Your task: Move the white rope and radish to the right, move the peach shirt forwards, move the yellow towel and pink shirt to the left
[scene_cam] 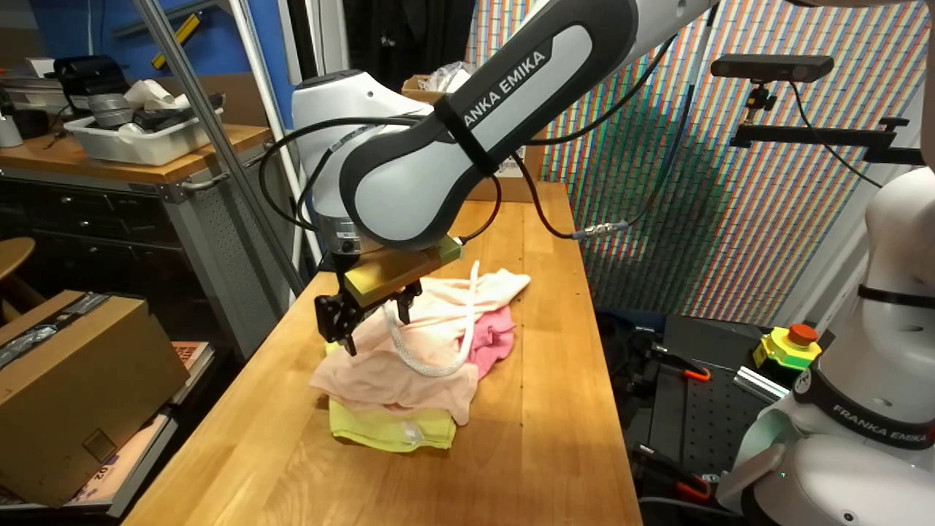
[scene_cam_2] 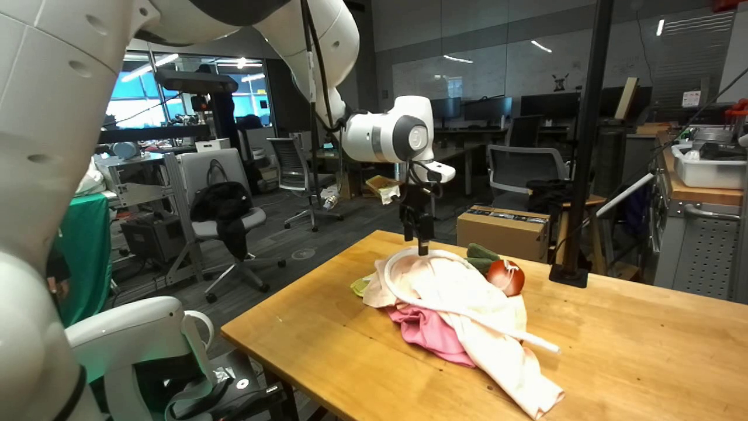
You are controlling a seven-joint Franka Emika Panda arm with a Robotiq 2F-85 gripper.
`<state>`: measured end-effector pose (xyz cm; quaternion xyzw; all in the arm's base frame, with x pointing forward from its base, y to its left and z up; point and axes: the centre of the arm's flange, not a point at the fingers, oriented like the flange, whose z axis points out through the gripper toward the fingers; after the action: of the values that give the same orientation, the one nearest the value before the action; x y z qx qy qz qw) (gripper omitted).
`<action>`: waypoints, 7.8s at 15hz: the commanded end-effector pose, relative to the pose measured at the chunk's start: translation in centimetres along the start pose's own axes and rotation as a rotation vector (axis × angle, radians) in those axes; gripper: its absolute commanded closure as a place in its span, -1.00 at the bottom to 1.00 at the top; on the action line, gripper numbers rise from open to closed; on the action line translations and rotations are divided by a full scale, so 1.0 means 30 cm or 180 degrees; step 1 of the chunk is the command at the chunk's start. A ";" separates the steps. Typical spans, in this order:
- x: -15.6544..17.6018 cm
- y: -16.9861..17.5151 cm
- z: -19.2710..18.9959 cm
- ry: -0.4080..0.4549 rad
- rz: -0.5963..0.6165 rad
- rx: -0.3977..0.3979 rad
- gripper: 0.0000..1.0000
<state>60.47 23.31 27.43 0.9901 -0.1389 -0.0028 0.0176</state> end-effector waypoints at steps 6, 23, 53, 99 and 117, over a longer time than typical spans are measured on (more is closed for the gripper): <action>0.037 0.008 0.015 0.0071 0.0092 0.0056 -1.00; 0.063 0.036 0.022 0.0136 0.0110 0.0070 0.70; 0.102 0.350 -0.779 0.1990 -0.0021 -0.0953 0.95; 0.552 1.584 -1.157 0.0170 0.1025 -0.1394 0.95; 0.611 1.679 -1.142 0.0213 0.0200 -0.0919 0.00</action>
<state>63.24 -28.11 62.06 0.9638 -0.2034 0.0086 0.1720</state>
